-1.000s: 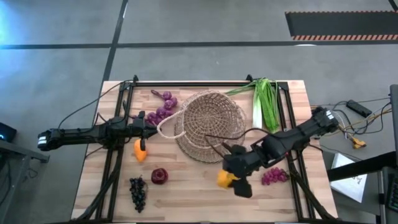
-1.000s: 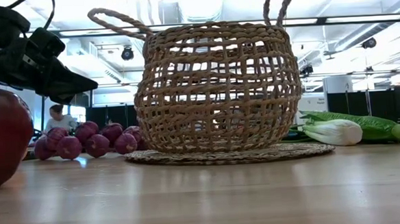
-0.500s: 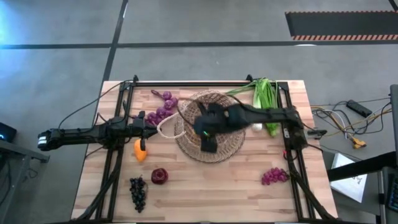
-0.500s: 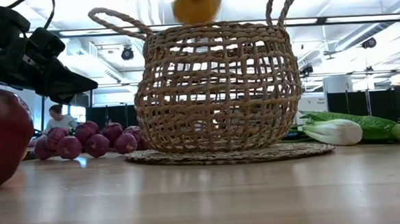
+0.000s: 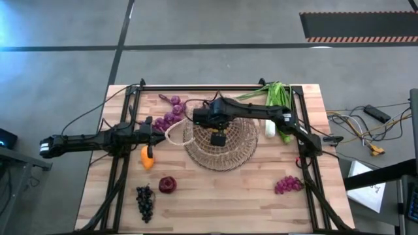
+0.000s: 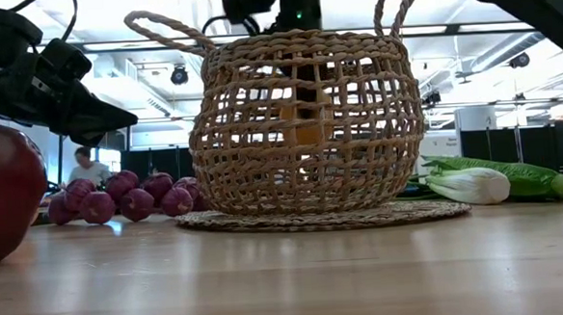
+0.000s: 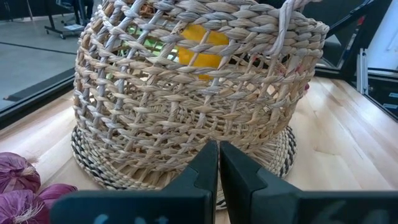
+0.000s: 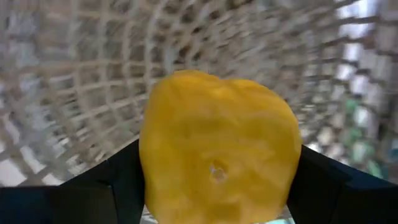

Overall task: Build produce basket
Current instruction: Put the yellow bell pepper into the basket

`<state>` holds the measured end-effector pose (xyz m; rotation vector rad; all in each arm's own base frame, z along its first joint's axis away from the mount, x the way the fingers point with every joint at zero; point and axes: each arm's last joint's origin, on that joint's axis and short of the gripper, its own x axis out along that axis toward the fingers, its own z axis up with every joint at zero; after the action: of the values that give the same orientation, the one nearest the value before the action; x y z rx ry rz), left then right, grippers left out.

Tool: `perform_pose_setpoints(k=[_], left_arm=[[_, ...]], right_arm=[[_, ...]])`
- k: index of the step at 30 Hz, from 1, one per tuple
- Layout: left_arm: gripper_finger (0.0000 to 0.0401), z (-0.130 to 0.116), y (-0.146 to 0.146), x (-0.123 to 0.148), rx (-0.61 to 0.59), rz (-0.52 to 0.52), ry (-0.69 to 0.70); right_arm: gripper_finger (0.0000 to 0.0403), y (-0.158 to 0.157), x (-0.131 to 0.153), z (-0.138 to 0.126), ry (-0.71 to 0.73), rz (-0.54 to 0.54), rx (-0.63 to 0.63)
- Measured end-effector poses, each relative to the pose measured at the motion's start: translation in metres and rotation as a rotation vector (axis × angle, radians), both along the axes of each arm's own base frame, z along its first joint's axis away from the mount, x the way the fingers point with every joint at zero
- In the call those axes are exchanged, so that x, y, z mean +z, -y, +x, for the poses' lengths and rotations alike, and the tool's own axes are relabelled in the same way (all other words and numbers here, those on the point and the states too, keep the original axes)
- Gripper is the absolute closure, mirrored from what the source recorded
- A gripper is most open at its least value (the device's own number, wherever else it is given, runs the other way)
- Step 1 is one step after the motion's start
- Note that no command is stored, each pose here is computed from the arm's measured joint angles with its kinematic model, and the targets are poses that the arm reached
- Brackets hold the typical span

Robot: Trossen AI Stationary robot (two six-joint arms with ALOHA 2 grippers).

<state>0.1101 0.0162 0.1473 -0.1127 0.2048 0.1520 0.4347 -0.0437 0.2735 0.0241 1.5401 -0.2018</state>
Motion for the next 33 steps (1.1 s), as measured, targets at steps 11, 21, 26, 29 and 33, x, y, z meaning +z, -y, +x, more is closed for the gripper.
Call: perform_pose_setpoints(k=[11,21,26,29,33], left_arm=[[0.0401,0.0,0.0,0.0,0.003,0.001,0.0],[0.0401,0.0,0.0,0.0,0.003,0.0,0.0],[0.0401,0.0,0.0,0.0,0.003,0.001,0.0],[0.0401,0.0,0.0,0.0,0.003,0.001,0.0],[0.0401,0.0,0.0,0.0,0.003,0.001,0.0]], right_arm=[[0.0126,-0.002,-0.047,-0.006,-0.109,0.054,-0.002],[0.0098,-0.003,-0.071,-0.008,-0.129,0.093,0.012],[0.0062,-0.003,-0.071,-0.006,-0.109,0.101,0.022],[0.0046,-0.003,-0.064,-0.005,-0.088,0.1,0.023],[0.0041,-0.005,-0.041,-0.008,-0.03,0.098,0.018]])
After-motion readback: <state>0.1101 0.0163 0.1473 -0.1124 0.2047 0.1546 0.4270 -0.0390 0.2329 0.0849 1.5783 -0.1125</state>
